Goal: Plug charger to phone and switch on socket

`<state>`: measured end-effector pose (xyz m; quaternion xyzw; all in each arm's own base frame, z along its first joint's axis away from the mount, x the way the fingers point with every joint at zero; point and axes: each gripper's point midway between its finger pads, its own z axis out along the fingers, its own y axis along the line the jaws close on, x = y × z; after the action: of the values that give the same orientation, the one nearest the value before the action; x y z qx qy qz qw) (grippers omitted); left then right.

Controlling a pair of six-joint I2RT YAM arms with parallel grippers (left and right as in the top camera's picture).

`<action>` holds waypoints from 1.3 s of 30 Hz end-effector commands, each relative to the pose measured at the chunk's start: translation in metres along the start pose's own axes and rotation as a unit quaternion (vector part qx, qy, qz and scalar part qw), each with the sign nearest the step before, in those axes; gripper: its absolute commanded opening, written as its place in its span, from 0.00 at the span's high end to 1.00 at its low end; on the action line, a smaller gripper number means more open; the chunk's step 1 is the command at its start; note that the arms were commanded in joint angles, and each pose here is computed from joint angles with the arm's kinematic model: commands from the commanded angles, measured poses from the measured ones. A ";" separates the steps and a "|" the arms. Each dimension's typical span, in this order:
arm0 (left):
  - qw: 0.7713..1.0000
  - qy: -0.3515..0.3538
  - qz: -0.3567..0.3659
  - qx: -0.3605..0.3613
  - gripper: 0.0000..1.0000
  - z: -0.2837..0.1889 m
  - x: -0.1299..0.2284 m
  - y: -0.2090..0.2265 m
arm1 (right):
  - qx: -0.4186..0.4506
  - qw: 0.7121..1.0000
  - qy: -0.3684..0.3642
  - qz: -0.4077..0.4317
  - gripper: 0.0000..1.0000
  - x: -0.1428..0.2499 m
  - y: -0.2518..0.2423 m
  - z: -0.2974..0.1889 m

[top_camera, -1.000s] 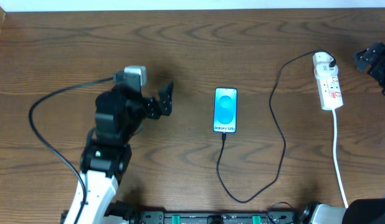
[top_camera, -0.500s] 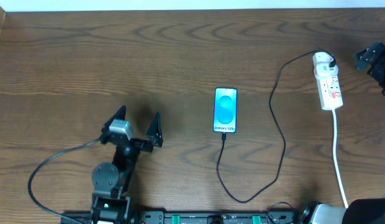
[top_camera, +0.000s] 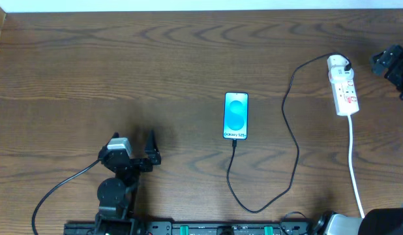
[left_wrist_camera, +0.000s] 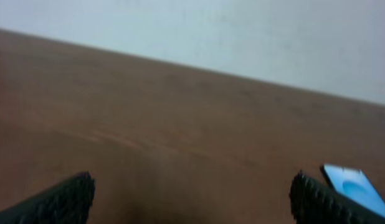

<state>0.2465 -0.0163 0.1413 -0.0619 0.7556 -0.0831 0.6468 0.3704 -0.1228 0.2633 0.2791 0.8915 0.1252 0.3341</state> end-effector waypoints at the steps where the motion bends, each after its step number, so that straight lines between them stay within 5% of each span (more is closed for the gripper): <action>1: 0.999 -0.003 0.008 -0.031 0.01 -0.003 0.003 0.014 | 0.001 1.000 -0.008 0.003 0.01 -0.003 0.000 -0.005; 13: 0.995 -0.001 0.098 -0.034 0.00 -0.003 0.002 0.016 | 0.001 1.000 -0.008 0.003 0.01 -0.003 0.000 -0.005; 39: 0.994 -0.004 0.096 -0.055 0.00 -0.003 0.000 0.026 | 0.001 1.000 -0.008 0.003 0.01 -0.003 0.000 -0.005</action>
<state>0.2450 0.0024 0.1531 -0.0203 0.7423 0.0008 0.6698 0.3704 -0.1227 0.2633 0.2790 0.8915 0.1253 0.3341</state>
